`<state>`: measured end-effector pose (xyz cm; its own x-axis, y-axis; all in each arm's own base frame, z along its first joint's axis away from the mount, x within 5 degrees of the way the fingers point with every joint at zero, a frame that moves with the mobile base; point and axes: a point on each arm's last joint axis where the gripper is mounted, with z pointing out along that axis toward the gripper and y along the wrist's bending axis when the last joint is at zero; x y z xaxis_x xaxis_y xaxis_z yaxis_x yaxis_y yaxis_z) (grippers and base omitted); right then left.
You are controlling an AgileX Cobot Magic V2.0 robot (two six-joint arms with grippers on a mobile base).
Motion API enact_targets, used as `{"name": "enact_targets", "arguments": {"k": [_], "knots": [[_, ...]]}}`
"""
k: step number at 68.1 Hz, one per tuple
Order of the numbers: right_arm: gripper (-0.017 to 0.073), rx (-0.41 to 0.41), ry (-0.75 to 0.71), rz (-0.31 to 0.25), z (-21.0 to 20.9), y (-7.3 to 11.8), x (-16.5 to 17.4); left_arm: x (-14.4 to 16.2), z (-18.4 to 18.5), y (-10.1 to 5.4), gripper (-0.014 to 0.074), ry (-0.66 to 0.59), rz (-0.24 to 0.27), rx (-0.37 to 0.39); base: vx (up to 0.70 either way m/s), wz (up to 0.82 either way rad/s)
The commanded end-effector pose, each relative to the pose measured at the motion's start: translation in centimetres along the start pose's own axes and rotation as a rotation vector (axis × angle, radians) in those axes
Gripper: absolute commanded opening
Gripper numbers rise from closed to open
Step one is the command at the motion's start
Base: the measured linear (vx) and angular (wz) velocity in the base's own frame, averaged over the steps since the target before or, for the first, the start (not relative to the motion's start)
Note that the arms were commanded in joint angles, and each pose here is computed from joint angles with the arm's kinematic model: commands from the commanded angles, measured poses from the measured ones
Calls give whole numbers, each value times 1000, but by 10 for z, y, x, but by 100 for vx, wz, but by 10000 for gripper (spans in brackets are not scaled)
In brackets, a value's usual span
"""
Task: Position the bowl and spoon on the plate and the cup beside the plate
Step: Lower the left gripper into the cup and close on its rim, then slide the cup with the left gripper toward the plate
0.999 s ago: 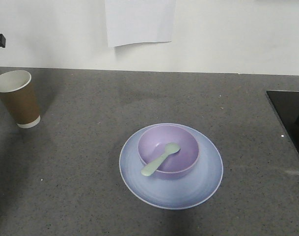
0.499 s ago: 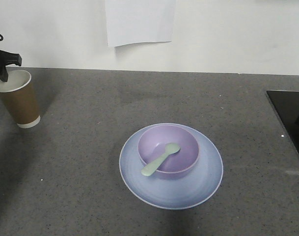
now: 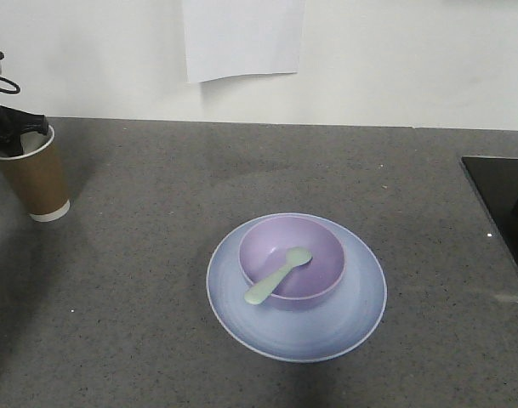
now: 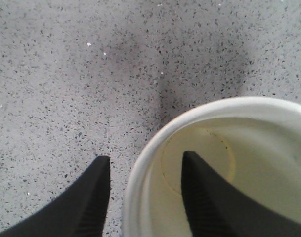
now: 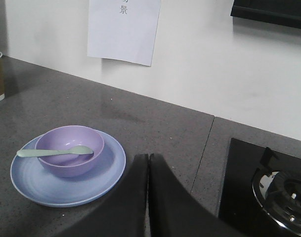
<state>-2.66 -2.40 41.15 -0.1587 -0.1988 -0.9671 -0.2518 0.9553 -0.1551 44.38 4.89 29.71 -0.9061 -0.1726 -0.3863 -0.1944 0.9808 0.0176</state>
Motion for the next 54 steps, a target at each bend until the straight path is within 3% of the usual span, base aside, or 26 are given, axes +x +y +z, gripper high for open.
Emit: {"name": "enact_targets", "arguments": {"k": [1, 11, 23, 30, 43, 54], "knots": [[-5, 10, -53, -6, 4, -1, -11, -6, -33, 2, 209, -104, 8, 9, 0, 0], [-5, 10, -51, -6, 4, -1, -11, -5, -35, 0, -6, -100, 42, 12, 0, 0], [-5, 9, -51, -6, 4, -1, -11, -3, -60, -4, -7, -152, 53, 78, 0, 0], [-5, 9, -51, -6, 4, -1, -11, 2, -83, -12, -7, -168, 61, 180, 0, 0], [-5, 9, -51, -6, 4, -1, -11, 19, -126, -46, -7, -189, 153, 409, 0, 0], [-5, 9, -51, -6, 4, -1, -11, 34, -150, -85, -7, -214, 257, 474, 0, 0]]}}
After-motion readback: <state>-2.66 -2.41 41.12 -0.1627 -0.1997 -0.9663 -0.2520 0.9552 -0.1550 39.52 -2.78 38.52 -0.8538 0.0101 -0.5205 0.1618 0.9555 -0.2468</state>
